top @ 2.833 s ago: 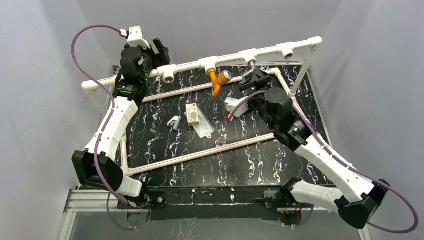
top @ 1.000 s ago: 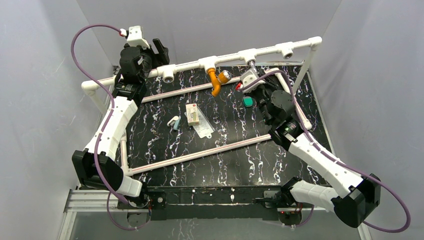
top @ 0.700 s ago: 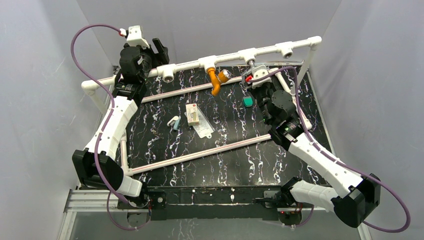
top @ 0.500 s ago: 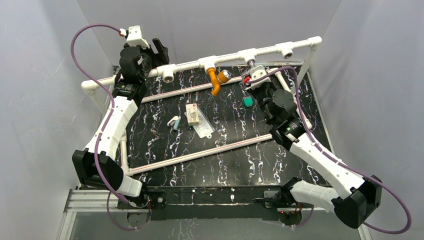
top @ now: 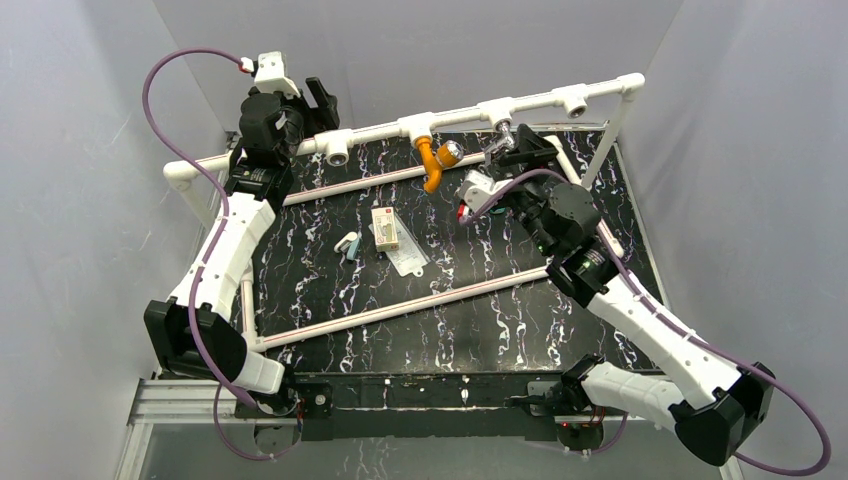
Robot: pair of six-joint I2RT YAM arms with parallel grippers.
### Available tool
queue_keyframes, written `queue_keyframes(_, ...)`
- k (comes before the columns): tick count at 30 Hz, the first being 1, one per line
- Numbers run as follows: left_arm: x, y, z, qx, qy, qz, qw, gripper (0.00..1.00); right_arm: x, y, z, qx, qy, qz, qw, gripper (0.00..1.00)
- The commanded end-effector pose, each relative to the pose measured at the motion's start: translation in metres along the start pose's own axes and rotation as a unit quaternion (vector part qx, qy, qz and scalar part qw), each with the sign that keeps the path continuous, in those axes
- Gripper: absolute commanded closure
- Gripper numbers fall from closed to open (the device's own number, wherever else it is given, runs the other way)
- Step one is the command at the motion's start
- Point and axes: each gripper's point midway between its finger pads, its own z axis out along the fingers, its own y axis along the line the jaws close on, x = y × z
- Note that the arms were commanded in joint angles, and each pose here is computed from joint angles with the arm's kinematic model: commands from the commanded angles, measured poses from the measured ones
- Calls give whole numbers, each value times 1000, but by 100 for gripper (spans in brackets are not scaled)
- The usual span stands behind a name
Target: Install the water faucets
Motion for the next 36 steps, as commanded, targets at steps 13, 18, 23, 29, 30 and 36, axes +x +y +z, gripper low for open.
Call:
queue_keyframes(13,161,37,-15,-48,250,20,967,23,13,26,23,-72,23,-287,955,20)
queue_keyframes(18,162,37,-15,-46,251,19,967,23,12,23,29,-65,26,-299,952,29)
queue_keyframes(23,162,37,-15,-46,251,18,967,23,11,21,33,-59,27,-304,950,40)
queue_keyframes(29,160,37,-15,-47,249,17,967,23,7,8,37,-26,28,-283,958,56)
queue_keyframes(30,160,37,-15,-47,249,17,967,23,6,6,37,-22,28,-275,961,59)
queue_keyframes(36,160,38,-15,-48,249,17,967,23,7,3,36,-11,31,-183,982,89)
